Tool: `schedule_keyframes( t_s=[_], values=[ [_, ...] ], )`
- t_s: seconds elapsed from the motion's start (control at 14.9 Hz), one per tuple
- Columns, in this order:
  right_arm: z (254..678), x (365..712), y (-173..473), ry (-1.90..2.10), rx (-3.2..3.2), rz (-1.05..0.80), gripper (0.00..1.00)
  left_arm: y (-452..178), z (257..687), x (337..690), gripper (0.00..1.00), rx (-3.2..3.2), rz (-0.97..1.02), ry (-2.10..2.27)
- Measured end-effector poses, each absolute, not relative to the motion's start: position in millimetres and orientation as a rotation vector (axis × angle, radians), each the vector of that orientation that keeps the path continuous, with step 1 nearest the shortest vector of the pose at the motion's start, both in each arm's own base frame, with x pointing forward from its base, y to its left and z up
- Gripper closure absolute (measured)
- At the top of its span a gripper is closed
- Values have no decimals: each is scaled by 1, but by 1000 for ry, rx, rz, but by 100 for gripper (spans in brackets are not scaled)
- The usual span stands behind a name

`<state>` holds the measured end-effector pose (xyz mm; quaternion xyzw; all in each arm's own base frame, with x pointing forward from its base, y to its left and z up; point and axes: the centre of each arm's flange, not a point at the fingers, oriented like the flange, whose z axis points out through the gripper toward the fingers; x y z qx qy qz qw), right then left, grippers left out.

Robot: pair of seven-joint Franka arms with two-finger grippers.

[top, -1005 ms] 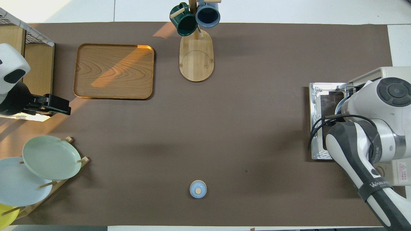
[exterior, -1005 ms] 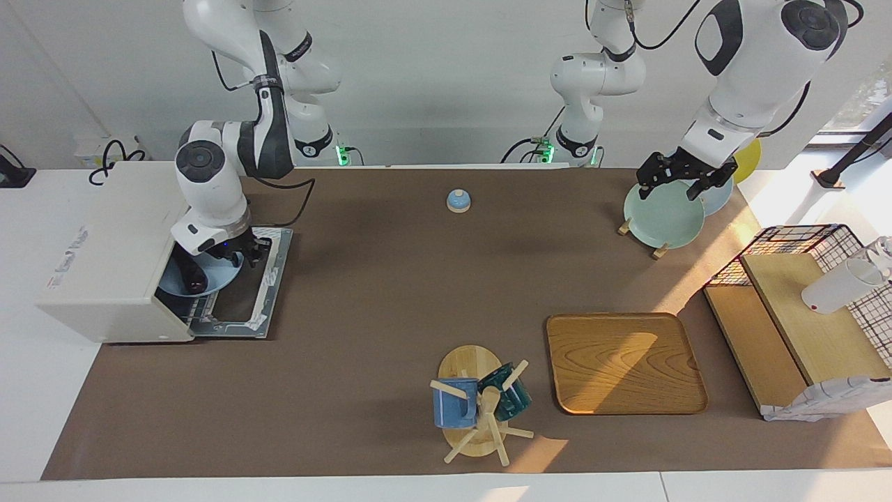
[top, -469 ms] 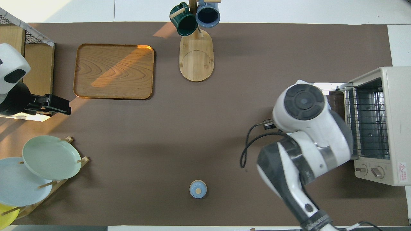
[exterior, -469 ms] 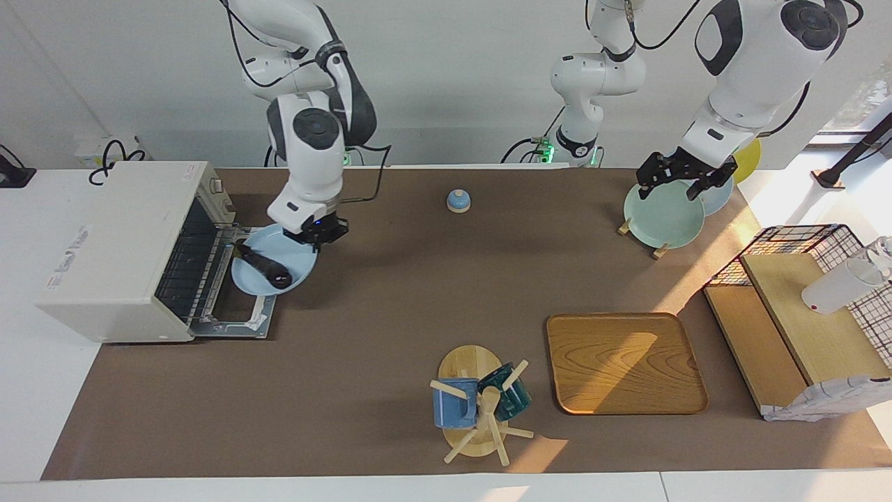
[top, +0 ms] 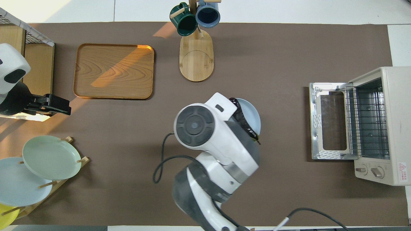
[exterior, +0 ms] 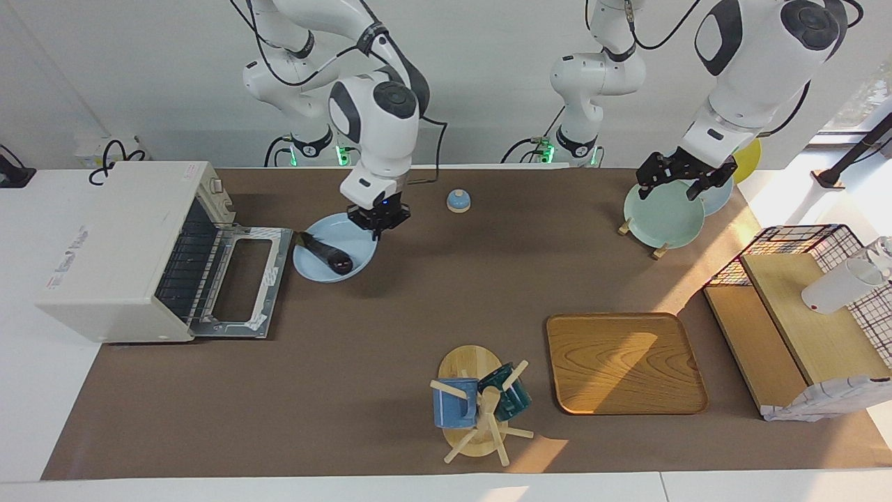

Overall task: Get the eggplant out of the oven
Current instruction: 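Pull the plate out and set it on the table center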

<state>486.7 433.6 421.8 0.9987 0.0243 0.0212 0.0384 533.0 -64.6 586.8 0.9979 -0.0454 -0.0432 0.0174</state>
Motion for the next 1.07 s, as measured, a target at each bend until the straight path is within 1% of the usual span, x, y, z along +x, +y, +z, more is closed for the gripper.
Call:
schedule_keyframes(
  t_s=[0.13,0.2,0.33,0.47,0.54,0.6,0.67,0.8,0.87,0.94,1.0,1.07],
  values=[
    [390,486,480,45,3084,89,97,-65,587,533,0,3101,-134,-141],
    [375,488,492,51,3103,112,97,-64,587,533,0,3101,-134,-141],
    [350,490,497,56,3118,130,97,-64,587,533,0,3101,-134,-140],
    [340,493,494,49,3142,161,97,-64,587,533,0,3101,-133,-138],
    [339,495,494,42,3172,195,93,-63,587,533,0,3101,-130,-136],
    [338,497,495,29,3212,236,93,-61,587,534,0,3102,-125,-131],
    [338,499,496,18,3249,281,88,-58,588,535,0,3102,-118,-123],
    [342,505,494,31,3275,338,69,-53,589,537,0,3103,-100,-107],
    [348,511,489,63,3266,339,59,-50,589,538,0,3103,-88,-98],
    [357,519,481,92,3243,313,59,-47,590,539,0,3103,-79,-87],
    [370,528,470,105,3223,290,64,-44,590,540,0,3103,-71,-79],
    [385,538,452,113,3201,264,64,-42,590,540,0,3103,-67,-73]
  ],
)
